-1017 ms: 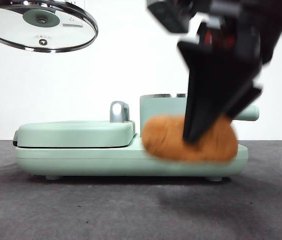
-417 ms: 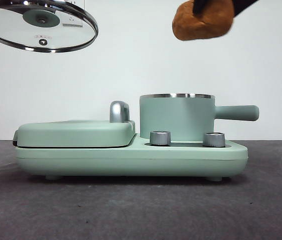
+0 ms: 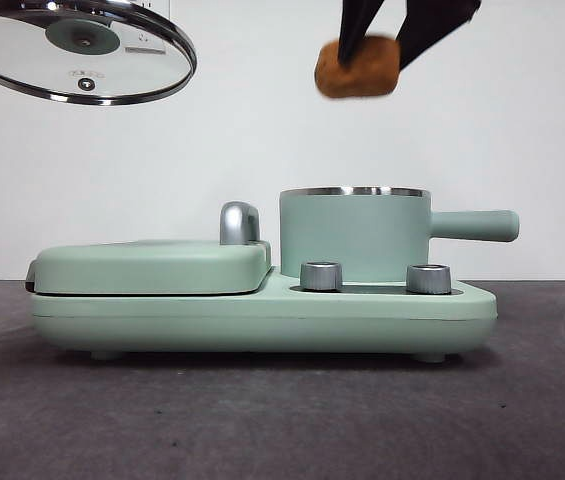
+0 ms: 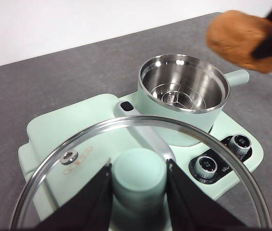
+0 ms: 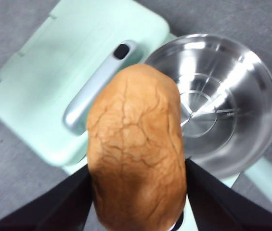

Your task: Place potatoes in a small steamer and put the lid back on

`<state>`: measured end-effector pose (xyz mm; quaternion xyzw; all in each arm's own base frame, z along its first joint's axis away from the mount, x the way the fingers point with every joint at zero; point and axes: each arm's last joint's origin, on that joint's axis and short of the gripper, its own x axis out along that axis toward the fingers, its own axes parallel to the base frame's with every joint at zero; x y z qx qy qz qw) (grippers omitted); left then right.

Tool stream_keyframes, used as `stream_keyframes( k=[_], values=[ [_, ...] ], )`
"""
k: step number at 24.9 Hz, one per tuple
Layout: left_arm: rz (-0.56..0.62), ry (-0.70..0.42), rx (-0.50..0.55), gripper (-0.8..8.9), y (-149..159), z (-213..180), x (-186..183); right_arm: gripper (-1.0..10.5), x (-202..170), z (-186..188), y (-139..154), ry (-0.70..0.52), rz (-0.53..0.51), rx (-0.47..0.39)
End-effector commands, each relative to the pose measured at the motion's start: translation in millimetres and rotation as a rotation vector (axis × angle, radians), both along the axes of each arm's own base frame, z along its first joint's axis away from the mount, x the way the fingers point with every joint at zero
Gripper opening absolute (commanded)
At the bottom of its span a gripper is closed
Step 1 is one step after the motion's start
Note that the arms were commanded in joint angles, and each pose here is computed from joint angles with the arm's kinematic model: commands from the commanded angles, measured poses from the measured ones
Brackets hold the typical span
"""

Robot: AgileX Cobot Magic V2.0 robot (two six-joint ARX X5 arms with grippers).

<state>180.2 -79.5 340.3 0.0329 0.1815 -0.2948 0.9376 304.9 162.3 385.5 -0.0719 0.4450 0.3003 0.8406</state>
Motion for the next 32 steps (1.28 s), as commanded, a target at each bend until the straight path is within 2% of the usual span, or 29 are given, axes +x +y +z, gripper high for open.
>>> stream_keyframes(
  k=[1, 8, 15, 21, 27, 30, 32],
  values=[
    [-0.012, -0.04, -0.007, 0.09, -1, 7, 1, 2.7, 22, -13, 8, 0.014, 0.001, -0.02],
    [-0.012, -0.034, -0.006, 0.09, -2, 6, 2, 2.7, 63, -52, 11, 0.049, -0.019, -0.071],
    [-0.012, -0.007, 0.005, 0.09, -4, 0, 9, 2.7, 87, -84, 12, 0.079, -0.025, -0.099],
    [-0.013, 0.03, 0.02, 0.09, -9, -9, 20, 2.7, 97, -99, 15, 0.074, -0.023, -0.131],
    [-0.013, 0.007, 0.011, 0.09, -9, -7, 21, 2.8, 101, -111, 17, 0.097, -0.02, -0.144],
    [-0.013, 0.007, 0.011, 0.09, -9, -7, 21, 3.8, 101, -111, 18, 0.098, -0.015, -0.141],
    [-0.015, 0.008, 0.011, 0.09, -9, -7, 21, 3.8, 100, -110, 18, 0.1, -0.012, -0.134]
  ],
)
